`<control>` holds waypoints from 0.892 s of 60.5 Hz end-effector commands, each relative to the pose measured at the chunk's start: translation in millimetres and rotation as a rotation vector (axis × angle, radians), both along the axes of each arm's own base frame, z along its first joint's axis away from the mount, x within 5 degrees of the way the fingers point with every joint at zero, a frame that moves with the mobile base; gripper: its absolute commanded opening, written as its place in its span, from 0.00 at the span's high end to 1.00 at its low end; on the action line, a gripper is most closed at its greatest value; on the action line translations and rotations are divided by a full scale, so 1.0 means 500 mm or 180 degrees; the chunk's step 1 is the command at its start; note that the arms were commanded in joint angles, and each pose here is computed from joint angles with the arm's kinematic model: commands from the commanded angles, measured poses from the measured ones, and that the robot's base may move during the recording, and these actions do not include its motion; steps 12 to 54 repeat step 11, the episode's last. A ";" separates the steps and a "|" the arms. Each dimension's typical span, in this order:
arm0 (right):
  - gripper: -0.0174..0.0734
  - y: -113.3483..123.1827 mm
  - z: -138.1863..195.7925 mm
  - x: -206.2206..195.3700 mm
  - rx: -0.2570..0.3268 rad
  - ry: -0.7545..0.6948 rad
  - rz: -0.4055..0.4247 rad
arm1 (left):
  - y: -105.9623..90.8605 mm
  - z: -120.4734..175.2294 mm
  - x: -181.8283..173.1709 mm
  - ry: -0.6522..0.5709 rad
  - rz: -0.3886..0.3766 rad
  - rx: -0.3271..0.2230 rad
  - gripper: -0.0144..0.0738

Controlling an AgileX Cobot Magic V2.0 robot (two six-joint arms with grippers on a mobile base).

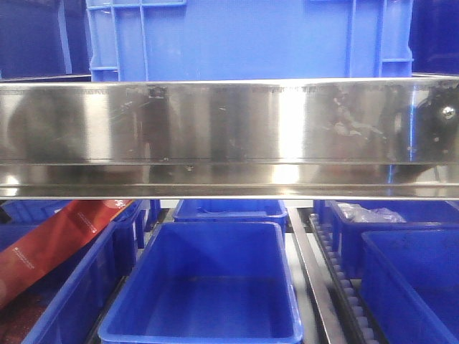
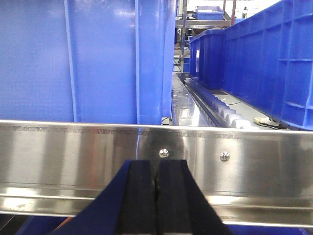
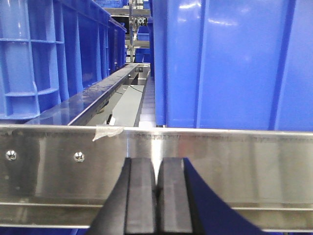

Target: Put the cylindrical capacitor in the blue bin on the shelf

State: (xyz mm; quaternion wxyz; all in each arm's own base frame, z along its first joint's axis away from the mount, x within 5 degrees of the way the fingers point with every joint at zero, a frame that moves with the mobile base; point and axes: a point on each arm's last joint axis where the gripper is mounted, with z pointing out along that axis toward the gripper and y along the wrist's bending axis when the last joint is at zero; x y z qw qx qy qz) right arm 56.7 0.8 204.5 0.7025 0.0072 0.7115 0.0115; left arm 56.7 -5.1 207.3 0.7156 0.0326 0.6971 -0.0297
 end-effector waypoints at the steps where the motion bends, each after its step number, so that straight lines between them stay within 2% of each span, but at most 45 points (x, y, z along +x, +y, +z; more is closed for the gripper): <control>1: 0.90 -0.001 0.004 0.000 0.0018 -0.0086 -0.0023 | 0.001 0.006 -0.001 -0.0086 0.0013 -0.0015 0.96; 54: 0.90 -0.001 0.004 0.000 0.0018 -0.0086 -0.0023 | 0.001 0.006 -0.001 -0.0086 0.0013 -0.0015 0.96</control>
